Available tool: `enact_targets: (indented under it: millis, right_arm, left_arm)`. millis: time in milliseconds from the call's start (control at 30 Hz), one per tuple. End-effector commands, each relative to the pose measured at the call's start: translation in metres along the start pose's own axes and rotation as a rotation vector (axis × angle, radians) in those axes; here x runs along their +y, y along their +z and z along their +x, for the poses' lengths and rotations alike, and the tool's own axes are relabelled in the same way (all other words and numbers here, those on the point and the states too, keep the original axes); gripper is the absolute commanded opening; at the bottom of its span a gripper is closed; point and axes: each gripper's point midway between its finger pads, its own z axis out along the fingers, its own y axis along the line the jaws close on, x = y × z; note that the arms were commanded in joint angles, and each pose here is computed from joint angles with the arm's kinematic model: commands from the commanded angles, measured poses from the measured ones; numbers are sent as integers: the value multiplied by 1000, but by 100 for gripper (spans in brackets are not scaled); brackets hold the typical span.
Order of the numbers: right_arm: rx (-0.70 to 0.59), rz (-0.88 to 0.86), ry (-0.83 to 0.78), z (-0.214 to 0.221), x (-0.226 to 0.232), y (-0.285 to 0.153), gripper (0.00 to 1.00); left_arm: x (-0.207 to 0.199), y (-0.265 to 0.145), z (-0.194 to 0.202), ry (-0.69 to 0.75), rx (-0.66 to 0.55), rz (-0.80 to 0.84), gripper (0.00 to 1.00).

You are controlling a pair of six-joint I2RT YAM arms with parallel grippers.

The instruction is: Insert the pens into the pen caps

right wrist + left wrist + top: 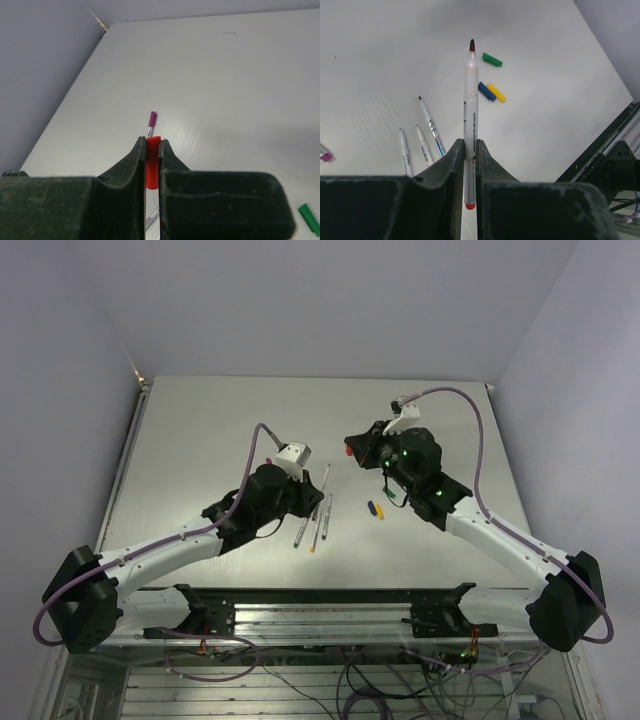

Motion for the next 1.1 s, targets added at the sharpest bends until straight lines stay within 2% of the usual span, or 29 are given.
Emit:
enact_targets:
  millis: [0,167,367,633,1067]
  right_arm:
    - [-62,-74,10,-5,10,-8,0]
    - [-186,-192,17,-5,19,-23,0]
    - [-348,-281,56,-24,29,-38,0]
    - [-415,-345,78,-35,40,-42,0]
    - [-440,-362,72,-34,45,-38,0]
  left_arm:
    - [-22,-2,-16,-23,-69,107,7]
    - [-33,-4,-26,-64,-114,157,7]
    - [-46,-3,-30,-114,-127,224,7]
    - [-49,-4,-30,-124,-127,242,7]
    - [-59,-12,-37,-132,-146,293,7]
